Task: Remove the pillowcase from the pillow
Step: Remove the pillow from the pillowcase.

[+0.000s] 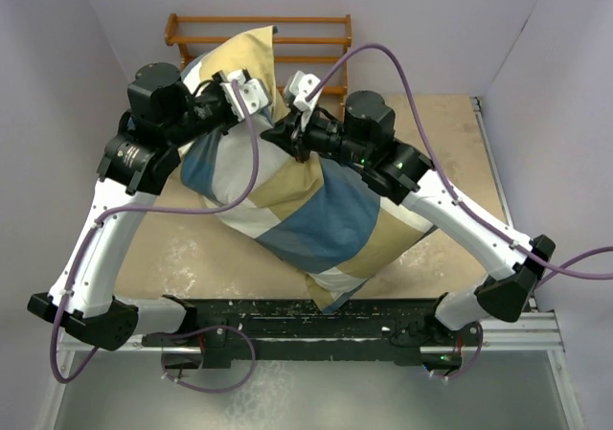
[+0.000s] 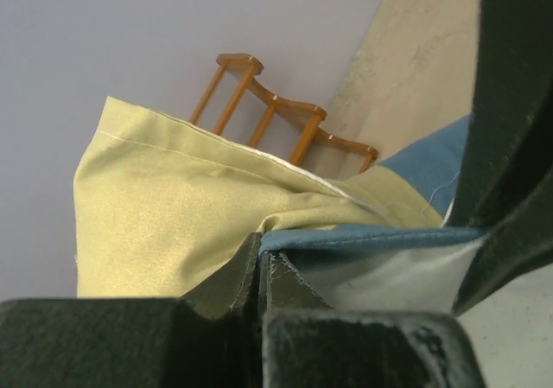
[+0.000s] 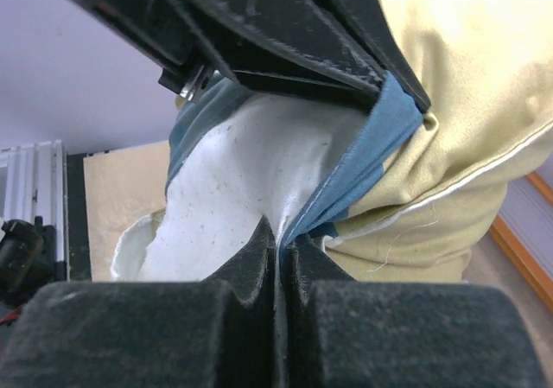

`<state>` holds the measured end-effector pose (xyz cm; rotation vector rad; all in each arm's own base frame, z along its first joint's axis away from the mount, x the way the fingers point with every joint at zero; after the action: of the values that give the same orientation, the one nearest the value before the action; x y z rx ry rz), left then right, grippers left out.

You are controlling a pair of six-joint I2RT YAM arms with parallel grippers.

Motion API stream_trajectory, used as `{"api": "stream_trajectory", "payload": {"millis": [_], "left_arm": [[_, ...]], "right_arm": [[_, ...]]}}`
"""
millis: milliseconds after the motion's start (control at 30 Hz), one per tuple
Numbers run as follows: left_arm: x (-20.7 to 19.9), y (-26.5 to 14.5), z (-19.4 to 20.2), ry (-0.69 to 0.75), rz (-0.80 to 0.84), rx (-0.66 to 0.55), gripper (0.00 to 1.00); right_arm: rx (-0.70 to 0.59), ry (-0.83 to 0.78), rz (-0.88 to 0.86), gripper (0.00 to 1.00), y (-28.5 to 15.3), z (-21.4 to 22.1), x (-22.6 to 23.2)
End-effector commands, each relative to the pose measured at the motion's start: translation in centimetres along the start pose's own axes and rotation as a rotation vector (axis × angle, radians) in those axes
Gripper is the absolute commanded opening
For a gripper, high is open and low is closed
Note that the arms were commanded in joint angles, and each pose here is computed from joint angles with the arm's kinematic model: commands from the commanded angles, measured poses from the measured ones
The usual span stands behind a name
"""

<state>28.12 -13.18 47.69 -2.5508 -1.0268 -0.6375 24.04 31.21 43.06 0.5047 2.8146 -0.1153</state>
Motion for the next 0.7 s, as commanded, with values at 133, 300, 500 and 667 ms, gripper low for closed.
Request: {"api": "stream_trajectory", "payload": {"millis": [133,300,500,667], "left_arm": [[10.7,-1.6,3.2,-0.233,-0.569,0.046,0.0],[14.4,-2.8,7.6,-0.241,-0.711,0.158,0.0],[16.6,-4.9,12.4,-0.326,-0.809,0.289,0.0],[17.5,-7.4,15.2,-0.419,-0.855,0.372,0.0]], "right_arm": [[-0.248,-0.056,-0.241,0.0,-3.0,-4.2,9.2],[-0.284,-0.035,-0.16,0.0,-6.9,-3.2,9.9],[-0.313,-0.035,-0.123,0.0,-11.4,-2.7,10.7],[-0.392,-0.021,-0.008,0.0,-15.3,-4.1,9.9]]}}
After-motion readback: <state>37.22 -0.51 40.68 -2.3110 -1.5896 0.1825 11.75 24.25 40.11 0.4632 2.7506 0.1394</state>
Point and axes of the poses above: each gripper's point midway between its finger pads, its own y axis out along the fingers, its own x axis along the line the jaws close on, z = x × y, the point moved 8 cm from there along -y, back along the fingers, and after that the axes turned 10 degrees about -y, right-handed, at the moved point
